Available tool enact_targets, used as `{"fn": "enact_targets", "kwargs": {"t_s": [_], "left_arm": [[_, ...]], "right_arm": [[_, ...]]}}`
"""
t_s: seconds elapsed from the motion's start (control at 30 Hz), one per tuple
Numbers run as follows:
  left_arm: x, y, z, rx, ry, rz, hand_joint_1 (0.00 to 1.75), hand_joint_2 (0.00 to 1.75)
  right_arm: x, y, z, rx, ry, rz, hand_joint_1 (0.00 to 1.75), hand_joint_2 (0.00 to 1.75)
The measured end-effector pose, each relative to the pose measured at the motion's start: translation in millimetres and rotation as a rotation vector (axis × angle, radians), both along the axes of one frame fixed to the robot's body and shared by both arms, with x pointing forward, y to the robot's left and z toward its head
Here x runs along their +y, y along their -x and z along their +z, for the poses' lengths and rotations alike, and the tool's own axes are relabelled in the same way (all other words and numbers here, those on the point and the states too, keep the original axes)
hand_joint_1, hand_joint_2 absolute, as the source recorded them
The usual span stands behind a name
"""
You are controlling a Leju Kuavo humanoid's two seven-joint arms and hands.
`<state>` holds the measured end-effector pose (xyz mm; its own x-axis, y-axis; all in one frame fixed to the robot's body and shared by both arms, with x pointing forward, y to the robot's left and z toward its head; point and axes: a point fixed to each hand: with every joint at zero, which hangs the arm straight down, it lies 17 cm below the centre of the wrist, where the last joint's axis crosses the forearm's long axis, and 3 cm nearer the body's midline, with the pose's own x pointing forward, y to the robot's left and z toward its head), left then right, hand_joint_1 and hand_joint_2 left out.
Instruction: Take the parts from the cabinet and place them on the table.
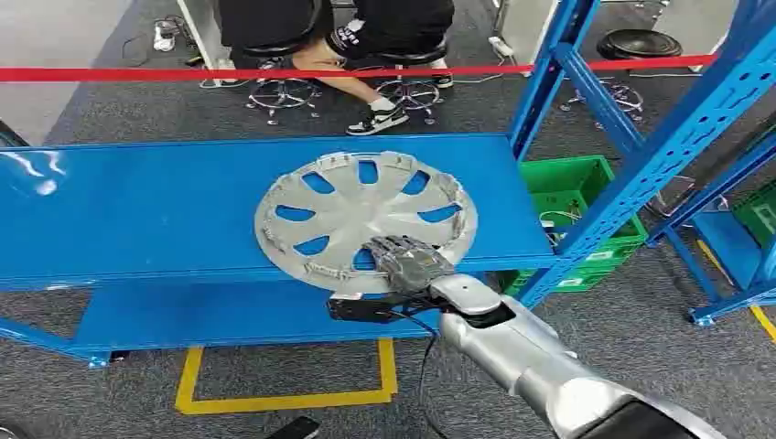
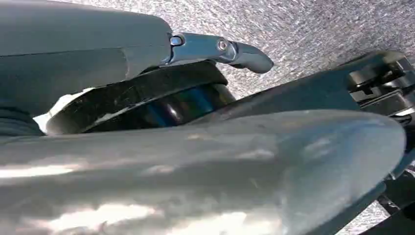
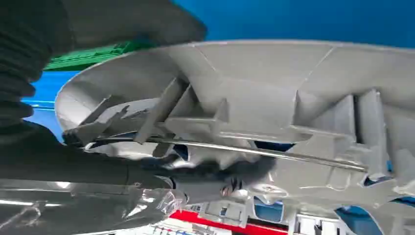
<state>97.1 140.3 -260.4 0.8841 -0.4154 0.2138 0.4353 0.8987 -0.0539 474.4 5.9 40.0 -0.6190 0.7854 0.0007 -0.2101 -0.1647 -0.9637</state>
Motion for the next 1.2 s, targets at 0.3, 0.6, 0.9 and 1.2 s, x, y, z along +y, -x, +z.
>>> {"fn": "enact_targets", "kwargs": {"t_s": [0.3,0.6,0.9,1.2], "left_arm": [[0.0,0.0,0.0,0.0,0.0,0.0,0.0,0.0],[0.0,-0.2,0.0,0.0,0.0,0.002,0.0,0.0],[-2.0,-2.1,0.7,-0.015,0.01,0.009,0.0,0.0],[-1.7,-6.3,0.9,-0.048,0.002,0.036,0.0,1.75]], "right_arm": [[1.3,0.8,0.2,-0.003,-0.001,0.004,1.75,1.75],[11.4,-6.9,36.5,-0.136,-0.105,-0.011,1.75,1.75],[12.6,-8.3,66.7,-0.229,-0.21,-0.038,1.75,1.75],[-10.8,4.4,204.3,-0.567,-0.547,-0.119,1.75,1.75]]}}
